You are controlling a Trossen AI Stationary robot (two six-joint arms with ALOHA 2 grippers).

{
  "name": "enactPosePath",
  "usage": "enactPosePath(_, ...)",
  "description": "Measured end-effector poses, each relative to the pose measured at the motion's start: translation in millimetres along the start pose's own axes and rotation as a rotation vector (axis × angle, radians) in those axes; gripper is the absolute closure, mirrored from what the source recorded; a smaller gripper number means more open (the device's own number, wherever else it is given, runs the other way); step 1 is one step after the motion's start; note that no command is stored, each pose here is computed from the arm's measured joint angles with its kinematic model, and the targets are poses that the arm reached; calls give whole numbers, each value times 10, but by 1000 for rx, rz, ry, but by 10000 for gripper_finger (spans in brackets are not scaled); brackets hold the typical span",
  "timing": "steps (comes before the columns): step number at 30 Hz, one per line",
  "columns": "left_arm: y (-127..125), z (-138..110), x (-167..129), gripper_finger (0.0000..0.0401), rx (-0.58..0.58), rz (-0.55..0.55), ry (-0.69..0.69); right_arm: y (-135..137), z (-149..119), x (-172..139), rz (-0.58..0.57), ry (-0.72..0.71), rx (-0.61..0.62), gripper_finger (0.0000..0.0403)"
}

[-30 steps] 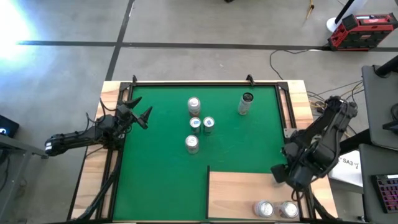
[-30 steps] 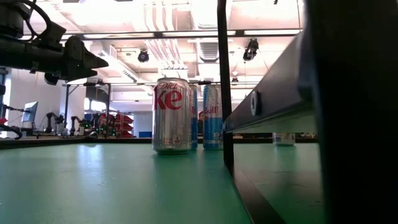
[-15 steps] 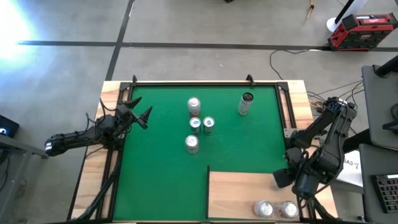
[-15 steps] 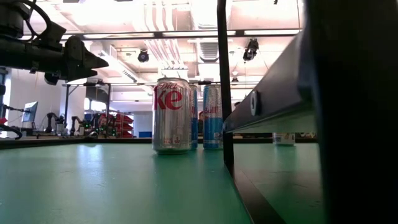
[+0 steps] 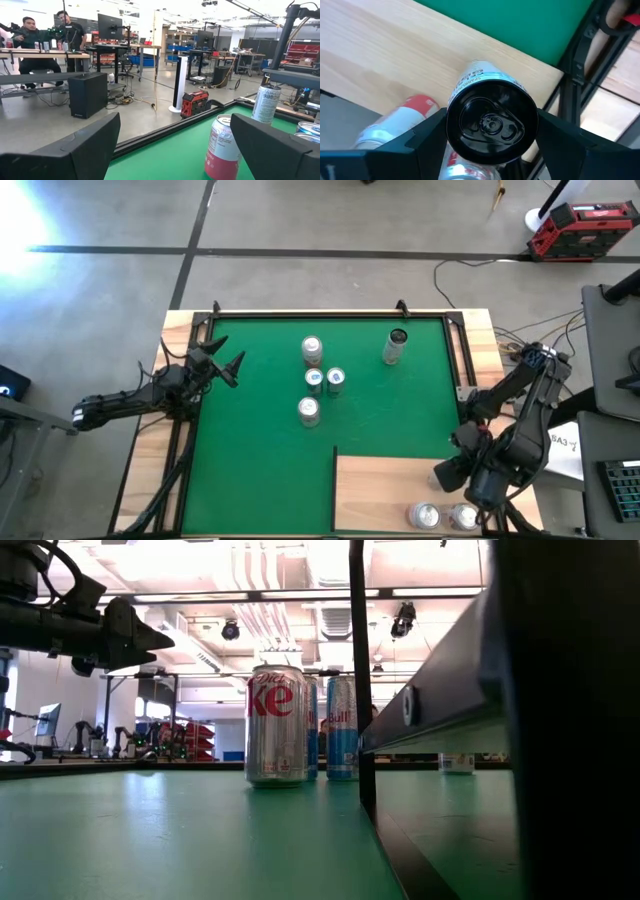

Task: Place canned beverage on shelf
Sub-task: Put the right white-yellow soda can on the shelf

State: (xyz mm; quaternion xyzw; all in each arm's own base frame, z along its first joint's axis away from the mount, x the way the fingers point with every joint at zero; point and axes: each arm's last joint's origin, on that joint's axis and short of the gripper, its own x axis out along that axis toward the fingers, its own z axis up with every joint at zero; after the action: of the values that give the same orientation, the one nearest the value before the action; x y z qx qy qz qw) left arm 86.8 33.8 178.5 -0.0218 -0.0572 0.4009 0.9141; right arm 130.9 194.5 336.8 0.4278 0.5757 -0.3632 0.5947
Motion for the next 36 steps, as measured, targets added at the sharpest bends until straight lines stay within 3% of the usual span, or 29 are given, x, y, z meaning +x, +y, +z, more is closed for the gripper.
enactPosePath(6, 0, 1, 0, 38, 0, 0, -1, 129, 26, -14, -26, -61, -26, 149)
enactPosePath(24, 0, 0, 0, 38, 0, 0, 0, 670, 234, -45, -14, -52, -129, 149)
enactPosePath(36, 0, 0, 0, 38, 0, 0, 0, 1080, 182, -3, 1, -39, -185, 149)
